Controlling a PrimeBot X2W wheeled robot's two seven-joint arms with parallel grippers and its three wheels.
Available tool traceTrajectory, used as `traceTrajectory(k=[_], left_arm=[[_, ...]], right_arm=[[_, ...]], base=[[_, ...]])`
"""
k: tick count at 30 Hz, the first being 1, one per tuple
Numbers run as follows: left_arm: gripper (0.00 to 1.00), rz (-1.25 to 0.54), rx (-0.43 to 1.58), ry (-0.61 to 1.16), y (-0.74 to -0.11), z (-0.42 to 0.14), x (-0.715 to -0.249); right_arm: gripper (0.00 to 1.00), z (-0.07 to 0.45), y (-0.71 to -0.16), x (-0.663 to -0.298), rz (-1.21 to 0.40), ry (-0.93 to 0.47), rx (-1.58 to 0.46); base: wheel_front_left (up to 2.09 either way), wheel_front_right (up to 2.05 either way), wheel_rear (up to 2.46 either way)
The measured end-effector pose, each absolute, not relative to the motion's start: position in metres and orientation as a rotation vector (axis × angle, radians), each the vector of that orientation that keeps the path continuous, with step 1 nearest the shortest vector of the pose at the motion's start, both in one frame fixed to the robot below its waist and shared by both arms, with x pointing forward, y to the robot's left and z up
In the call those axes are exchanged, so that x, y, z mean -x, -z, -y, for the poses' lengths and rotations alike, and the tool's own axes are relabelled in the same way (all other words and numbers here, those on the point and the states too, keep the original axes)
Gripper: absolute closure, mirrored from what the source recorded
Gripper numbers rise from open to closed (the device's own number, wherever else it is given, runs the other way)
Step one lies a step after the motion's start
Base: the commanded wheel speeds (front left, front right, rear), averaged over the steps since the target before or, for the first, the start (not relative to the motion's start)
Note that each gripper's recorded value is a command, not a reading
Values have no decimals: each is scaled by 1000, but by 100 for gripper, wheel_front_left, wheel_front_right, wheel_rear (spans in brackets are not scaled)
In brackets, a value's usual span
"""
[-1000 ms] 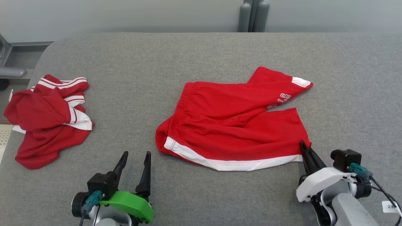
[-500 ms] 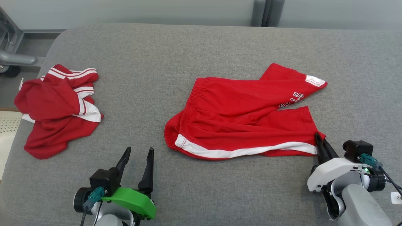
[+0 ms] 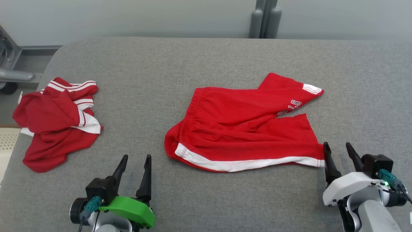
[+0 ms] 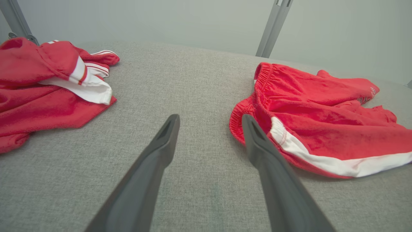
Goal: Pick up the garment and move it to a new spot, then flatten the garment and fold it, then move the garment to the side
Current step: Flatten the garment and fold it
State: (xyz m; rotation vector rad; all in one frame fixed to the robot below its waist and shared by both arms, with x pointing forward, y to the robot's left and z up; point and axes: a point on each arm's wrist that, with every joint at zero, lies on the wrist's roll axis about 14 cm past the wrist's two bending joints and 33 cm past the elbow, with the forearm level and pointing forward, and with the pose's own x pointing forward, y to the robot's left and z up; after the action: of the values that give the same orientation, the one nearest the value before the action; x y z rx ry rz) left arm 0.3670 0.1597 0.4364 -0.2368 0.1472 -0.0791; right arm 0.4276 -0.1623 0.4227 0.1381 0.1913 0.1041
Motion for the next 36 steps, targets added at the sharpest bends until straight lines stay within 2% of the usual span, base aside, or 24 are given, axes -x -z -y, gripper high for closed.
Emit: traceTrajectory(k=[9,25,36], left_arm=[[0,-111,224,86,-448,-158,-361],[0,-64,202,65,-459,-166,-333],[0,-19,175,65,-471,-168,-321]], right_arm=[[0,149,-454,-406,-92,-158,-106],[0,146,-462,-367,-69,-167,-106],[0,151,-471,-354,-34,-149,-104]], base=[[0,0,0],[0,0,0],[0,0,0]])
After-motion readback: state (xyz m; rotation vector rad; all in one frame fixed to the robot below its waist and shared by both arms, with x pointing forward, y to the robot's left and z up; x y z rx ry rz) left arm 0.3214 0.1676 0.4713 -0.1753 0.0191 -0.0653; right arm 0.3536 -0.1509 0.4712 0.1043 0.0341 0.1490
